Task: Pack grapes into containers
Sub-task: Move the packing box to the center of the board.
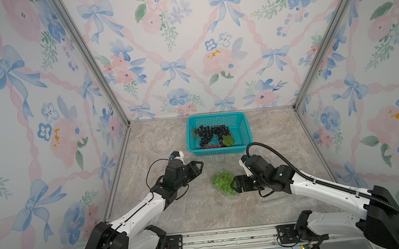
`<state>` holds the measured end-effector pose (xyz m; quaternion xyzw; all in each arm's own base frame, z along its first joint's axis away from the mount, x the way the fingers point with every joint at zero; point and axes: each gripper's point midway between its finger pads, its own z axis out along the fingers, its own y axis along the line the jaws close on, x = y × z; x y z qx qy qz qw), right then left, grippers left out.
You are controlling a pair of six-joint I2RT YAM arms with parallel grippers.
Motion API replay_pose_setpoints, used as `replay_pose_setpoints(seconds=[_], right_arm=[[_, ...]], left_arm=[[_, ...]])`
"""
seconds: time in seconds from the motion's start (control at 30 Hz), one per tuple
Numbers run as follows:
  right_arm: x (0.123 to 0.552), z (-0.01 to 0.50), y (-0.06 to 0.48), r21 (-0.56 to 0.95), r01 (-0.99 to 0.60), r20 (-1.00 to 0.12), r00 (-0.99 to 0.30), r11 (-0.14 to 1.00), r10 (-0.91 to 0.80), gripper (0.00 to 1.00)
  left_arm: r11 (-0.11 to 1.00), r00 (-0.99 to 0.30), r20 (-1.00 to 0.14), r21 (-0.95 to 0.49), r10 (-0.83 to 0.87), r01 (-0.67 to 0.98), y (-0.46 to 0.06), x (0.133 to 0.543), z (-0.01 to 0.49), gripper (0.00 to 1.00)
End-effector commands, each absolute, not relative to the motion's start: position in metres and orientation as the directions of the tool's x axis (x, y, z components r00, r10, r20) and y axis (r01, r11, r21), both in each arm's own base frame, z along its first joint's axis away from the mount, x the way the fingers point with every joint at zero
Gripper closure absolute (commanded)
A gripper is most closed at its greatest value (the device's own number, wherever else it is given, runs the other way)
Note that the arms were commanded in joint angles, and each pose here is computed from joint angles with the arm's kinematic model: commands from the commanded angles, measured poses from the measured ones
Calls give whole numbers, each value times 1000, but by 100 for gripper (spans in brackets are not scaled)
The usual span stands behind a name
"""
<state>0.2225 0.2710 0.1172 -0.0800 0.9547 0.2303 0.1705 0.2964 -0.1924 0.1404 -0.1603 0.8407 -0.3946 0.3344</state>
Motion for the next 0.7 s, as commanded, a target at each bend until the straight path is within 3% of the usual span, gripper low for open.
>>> replay_pose_setpoints(seconds=[0.0,0.27,0.67], right_arm=[[226,108,284,409,-228,-346,-935,884,-81,12],[241,102,320,406,-282,-363,-923,869,-130,12],[262,86,422,470,-397,-366,-900,788,-235,14]], left_arm=[[635,-705,-459,-773,-541,16,-189,300,154,41],[600,-647,-469,-800,-602,22,-176,301,173,40],[556,-553,-485,-830,-678,47,-155,296,202,40]])
